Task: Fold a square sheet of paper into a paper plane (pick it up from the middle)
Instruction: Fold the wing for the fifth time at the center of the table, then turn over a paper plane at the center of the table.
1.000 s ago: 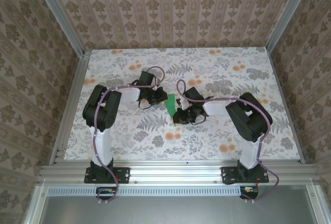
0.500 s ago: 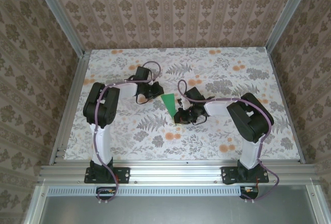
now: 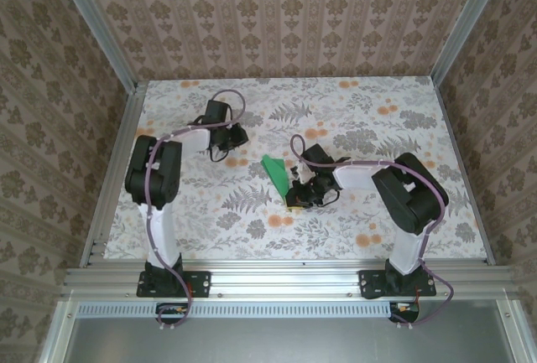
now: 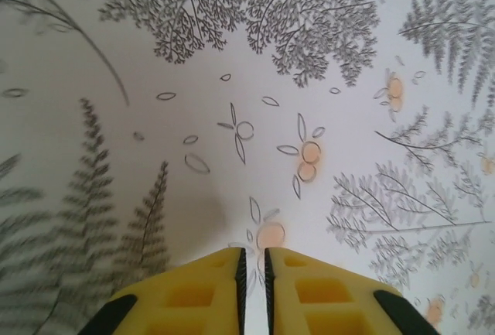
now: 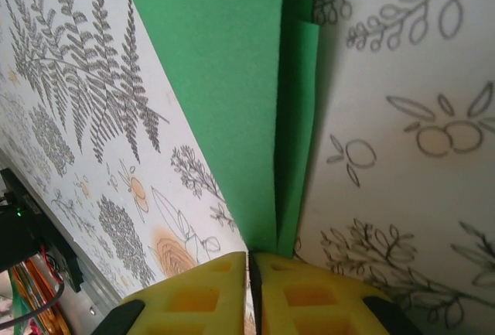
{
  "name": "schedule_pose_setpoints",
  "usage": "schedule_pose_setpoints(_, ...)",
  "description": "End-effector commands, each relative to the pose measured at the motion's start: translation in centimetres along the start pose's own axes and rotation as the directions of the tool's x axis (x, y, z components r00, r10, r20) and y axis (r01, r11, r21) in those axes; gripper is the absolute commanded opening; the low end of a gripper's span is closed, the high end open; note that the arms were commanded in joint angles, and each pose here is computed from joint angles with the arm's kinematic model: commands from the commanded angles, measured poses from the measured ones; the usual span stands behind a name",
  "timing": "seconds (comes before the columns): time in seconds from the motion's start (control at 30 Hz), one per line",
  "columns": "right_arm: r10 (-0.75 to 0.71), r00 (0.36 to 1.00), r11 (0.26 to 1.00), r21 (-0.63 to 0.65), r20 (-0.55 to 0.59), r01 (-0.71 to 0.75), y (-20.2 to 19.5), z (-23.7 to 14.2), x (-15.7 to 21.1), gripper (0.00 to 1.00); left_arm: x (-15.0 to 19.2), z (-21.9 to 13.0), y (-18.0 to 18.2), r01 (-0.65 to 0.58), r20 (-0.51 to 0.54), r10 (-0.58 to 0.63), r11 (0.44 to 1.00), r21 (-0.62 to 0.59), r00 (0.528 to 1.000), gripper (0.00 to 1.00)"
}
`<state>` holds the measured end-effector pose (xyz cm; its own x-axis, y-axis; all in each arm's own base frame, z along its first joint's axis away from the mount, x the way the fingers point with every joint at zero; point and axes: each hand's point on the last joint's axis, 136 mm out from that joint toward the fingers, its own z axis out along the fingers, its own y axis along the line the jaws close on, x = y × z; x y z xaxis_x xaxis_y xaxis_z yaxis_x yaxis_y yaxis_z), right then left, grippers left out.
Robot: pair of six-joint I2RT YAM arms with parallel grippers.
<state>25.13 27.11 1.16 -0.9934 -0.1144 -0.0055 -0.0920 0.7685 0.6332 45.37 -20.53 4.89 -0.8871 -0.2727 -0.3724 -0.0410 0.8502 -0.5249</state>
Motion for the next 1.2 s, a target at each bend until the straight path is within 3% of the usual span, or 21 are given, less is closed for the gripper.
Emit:
schedule_pose_setpoints(0.0,0.028,0.999,0.995,0.093,-0.019,-0.026,-0.8,-1.2,1.1,0.17,-0.6,-4.2,-1.0,-0.029,0.077,0.031,0.999,-0.031,0.997,0.22)
schedule_pose_setpoints(0.17,-0.071,0.985,0.997,-0.001,0.157,0.072,4.5,-5.5,-2.6,0.36,2.2,-7.2,-0.6,-0.038,0.068,0.048,0.989,-0.142,0.997,0.35)
schedule_pose_setpoints(0.27,-0.087,0.956,0.996,0.013,0.281,0.087,5.0,-8.6,-4.3,0.51,3.9,-8.3,-1.0,-0.056,0.055,0.068,0.98,-0.192,0.996,0.43)
schedule_pose_setpoints(0.37,-0.077,0.915,0.997,0.04,0.397,0.067,3.8,-11.6,-6.0,0.6,5.7,-8.9,-1.8,-0.093,0.024,0.102,0.963,-0.255,0.994,0.51)
schedule_pose_setpoints(0.57,-0.063,0.856,0.992,0.126,0.513,-0.002,0.0,-15.5,-7.8,0.78,8.8,-9.6,-4.0,-0.156,-0.006,0.165,0.924,-0.348,0.986,0.68)
schedule_pose_setpoints(0.73,-0.012,0.818,0.988,0.135,0.575,-0.081,-3.0,-17.2,-8.6,1.0,11.8,-8.8,-6.4,-0.178,-0.051,0.171,0.912,-0.37,0.984,0.72)
schedule_pose_setpoints(0.93,0.036,0.797,0.981,0.132,0.603,-0.145,-5.1,-17.7,-8.9,1.0,14.8,-6.9,-9.0,-0.21,-0.12,0.176,0.89,-0.405,0.977,0.71)
schedule_pose_setpoints(1.17,0.062,0.802,0.977,0.129,0.595,-0.171,-5.8,-17.4,-8.9,0.97,16.8,-3.9,-11.0,-0.214,-0.184,0.154,0.903,-0.373,0.971,0.59)
